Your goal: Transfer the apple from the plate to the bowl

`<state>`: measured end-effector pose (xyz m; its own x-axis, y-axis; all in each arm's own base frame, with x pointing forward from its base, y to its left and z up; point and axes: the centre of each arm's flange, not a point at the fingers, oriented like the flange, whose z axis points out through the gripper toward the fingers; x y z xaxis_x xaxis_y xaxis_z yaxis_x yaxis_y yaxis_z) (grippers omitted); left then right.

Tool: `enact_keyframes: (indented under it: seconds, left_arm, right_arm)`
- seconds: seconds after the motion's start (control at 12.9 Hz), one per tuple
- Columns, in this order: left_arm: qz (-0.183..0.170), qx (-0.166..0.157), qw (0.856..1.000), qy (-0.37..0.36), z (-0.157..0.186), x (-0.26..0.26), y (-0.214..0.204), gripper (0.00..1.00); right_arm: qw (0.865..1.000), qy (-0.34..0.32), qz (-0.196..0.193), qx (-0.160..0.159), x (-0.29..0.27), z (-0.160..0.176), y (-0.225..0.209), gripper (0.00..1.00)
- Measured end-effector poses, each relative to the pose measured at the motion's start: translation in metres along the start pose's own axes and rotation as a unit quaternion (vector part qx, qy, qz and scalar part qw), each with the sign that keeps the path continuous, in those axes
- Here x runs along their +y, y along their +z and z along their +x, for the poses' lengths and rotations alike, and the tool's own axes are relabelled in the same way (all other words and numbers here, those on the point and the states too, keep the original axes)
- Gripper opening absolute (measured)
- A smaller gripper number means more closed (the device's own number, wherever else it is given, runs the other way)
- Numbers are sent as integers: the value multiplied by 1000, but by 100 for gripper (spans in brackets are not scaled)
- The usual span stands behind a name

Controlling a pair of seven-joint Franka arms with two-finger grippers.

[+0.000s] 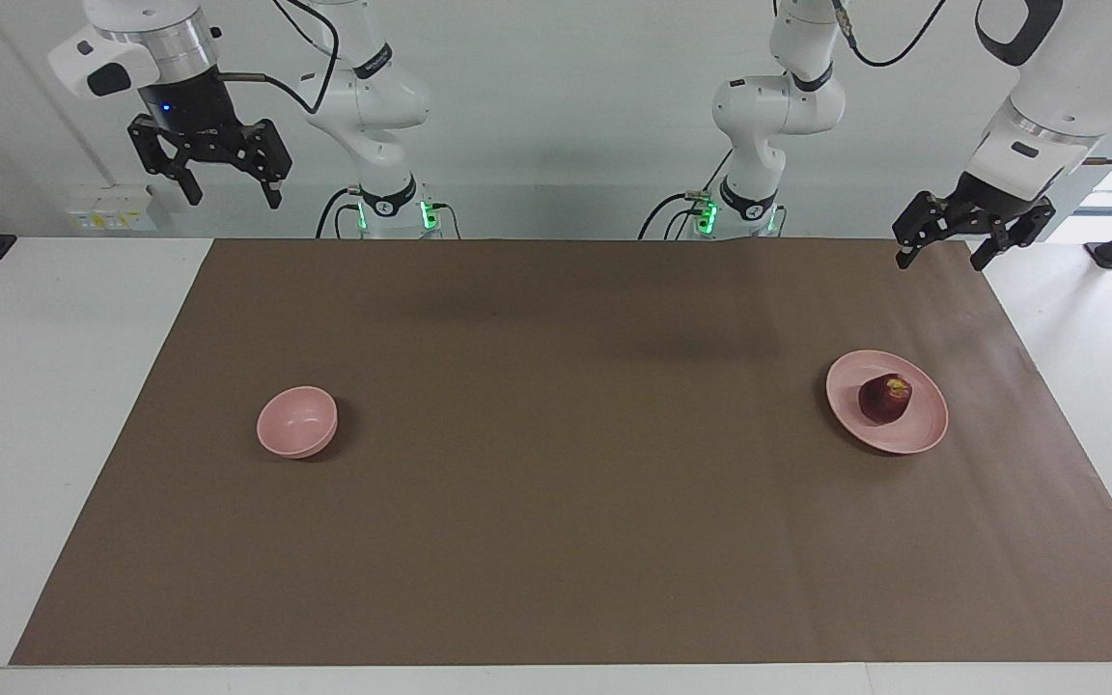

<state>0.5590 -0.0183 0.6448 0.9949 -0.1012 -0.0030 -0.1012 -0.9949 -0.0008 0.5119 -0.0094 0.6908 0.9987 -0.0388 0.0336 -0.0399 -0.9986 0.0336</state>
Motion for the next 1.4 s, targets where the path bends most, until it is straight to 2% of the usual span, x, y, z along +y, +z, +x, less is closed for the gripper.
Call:
enact_keyframes:
  seconds: [1.4]
  left_arm:
    - [-5,1,1000,14,-1,-1,-1,100]
  right_arm:
    - [1000,11,0,0,9,0,0,100]
